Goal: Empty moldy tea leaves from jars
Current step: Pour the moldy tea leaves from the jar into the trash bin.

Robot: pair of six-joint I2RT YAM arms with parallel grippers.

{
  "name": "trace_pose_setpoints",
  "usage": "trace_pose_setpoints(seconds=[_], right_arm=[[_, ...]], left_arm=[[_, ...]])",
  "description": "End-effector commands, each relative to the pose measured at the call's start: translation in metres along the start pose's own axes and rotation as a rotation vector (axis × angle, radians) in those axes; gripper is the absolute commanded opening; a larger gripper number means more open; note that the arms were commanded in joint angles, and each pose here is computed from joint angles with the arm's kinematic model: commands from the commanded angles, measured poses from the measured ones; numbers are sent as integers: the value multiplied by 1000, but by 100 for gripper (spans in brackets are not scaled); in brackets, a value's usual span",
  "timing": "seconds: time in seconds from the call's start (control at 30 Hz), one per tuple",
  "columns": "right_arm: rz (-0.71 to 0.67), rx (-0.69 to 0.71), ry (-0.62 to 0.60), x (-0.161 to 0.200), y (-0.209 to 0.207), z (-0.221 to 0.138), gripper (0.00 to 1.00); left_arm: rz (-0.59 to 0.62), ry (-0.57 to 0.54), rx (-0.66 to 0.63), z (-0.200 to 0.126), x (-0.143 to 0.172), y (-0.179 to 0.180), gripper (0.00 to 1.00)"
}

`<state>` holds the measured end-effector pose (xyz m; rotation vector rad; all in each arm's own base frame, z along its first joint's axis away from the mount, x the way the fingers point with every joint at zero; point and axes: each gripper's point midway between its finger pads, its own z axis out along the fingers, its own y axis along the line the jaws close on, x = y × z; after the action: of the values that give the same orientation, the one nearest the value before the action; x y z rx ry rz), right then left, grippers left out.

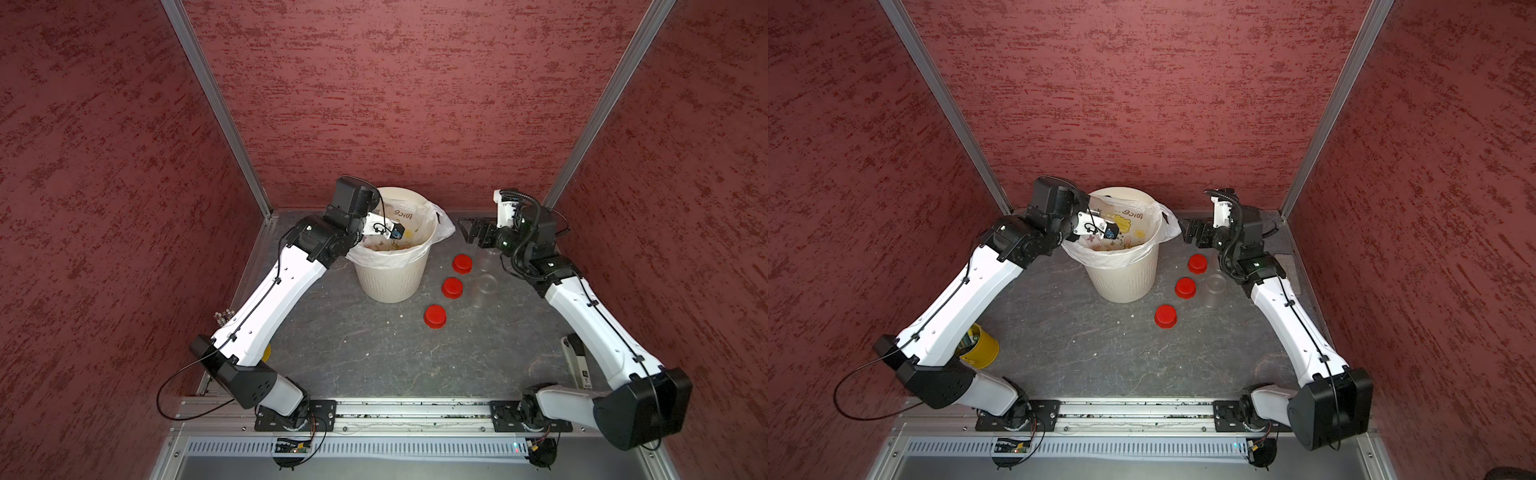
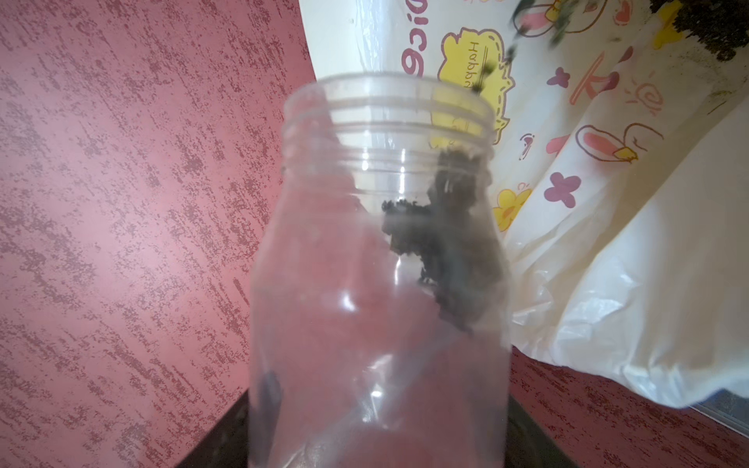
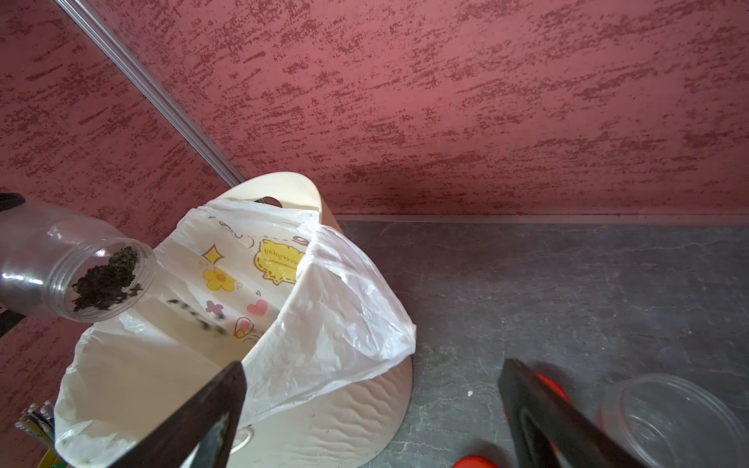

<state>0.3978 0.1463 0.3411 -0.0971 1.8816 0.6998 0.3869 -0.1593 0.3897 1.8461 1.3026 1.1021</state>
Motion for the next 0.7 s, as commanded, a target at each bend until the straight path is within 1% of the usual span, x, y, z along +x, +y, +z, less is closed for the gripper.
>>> trace_pose_setpoints(seconds=[0.0, 0.07, 0.1, 0.2, 0.27, 0.4, 0.47, 0.6, 0.67], right_arm=[[-4, -23, -36, -14, 5, -2, 99], [-3, -19, -32, -12, 4, 0, 99], [-4, -18, -30, -13, 4, 0, 99], [-9, -10, -26, -14, 2, 2, 99], [-9, -10, -26, -15, 2, 3, 99], [-4, -15, -20, -14, 2, 5, 99], [-3, -12, -18, -13, 2, 5, 99], [-4, -15, -17, -15, 3, 6, 99], [-1, -19, -19, -16, 3, 7, 99]], left_arm=[[0, 9, 74, 7, -2, -25, 64], [5, 10, 101, 9, -2, -31, 63], [8, 8, 114, 5, -3, -29, 63], [-14, -11, 32, -11, -8, 5, 64], [-14, -11, 44, -12, -8, 4, 64], [-14, 10, 107, 2, -4, -21, 64], [-16, 19, 117, 4, 0, -24, 64], [-25, 20, 51, -4, 4, 1, 64], [-25, 13, 45, -6, 2, 3, 64]])
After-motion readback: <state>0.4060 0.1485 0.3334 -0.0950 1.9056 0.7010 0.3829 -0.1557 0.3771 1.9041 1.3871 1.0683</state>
